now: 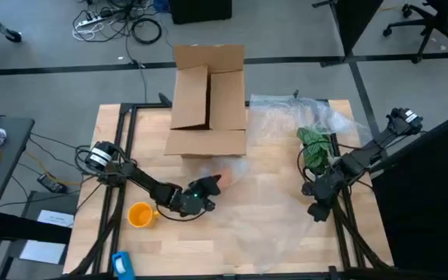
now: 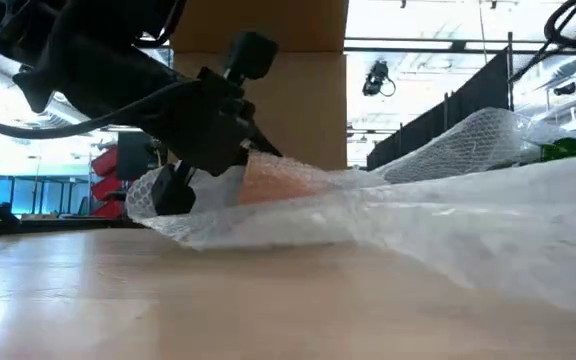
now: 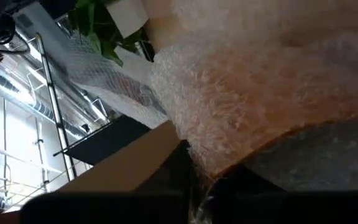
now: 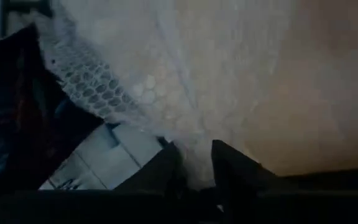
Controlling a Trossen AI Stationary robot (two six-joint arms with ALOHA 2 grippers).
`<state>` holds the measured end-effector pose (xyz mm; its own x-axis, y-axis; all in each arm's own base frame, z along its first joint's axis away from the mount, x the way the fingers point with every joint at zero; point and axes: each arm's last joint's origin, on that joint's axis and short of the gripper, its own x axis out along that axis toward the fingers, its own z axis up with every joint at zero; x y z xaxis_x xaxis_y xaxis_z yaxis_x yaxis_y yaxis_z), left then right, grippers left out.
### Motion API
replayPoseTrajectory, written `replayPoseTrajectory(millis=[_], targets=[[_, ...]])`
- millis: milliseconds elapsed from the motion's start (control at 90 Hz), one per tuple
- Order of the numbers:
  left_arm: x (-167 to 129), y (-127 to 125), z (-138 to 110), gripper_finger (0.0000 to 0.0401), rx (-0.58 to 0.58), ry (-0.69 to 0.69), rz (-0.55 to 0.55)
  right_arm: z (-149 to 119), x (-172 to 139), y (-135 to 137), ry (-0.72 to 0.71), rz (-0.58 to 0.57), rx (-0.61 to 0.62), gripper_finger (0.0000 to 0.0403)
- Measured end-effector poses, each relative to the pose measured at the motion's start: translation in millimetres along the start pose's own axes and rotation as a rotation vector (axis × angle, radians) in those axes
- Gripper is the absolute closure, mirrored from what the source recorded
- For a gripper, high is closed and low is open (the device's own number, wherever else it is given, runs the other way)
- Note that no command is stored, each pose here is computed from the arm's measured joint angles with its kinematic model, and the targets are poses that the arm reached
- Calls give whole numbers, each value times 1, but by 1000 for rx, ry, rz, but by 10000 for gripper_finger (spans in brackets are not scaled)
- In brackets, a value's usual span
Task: Wrap mug
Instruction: Wrap the orange cup with the bubble wrap
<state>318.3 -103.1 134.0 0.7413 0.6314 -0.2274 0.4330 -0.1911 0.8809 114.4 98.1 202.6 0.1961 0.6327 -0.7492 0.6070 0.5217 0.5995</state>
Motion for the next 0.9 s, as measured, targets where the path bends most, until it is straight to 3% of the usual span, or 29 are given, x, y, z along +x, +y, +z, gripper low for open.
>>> replayPoseTrajectory(millis=[133,233,389,556,711,900], targets=[[0,0,0,391,-4,7,1,0,8,4,60,-4,73,262],[1,0,-1,391,26,14,-2,2,10,20,54,140,29,222],[2,2,-2,395,131,9,12,11,1,46,-120,403,-121,163],[2,3,0,397,188,-56,24,19,-6,52,-261,475,-213,120],[4,4,-1,397,279,-77,32,43,-15,49,-623,380,-380,103],[7,5,-2,397,338,-93,46,79,-19,45,-1023,40,-622,94]])
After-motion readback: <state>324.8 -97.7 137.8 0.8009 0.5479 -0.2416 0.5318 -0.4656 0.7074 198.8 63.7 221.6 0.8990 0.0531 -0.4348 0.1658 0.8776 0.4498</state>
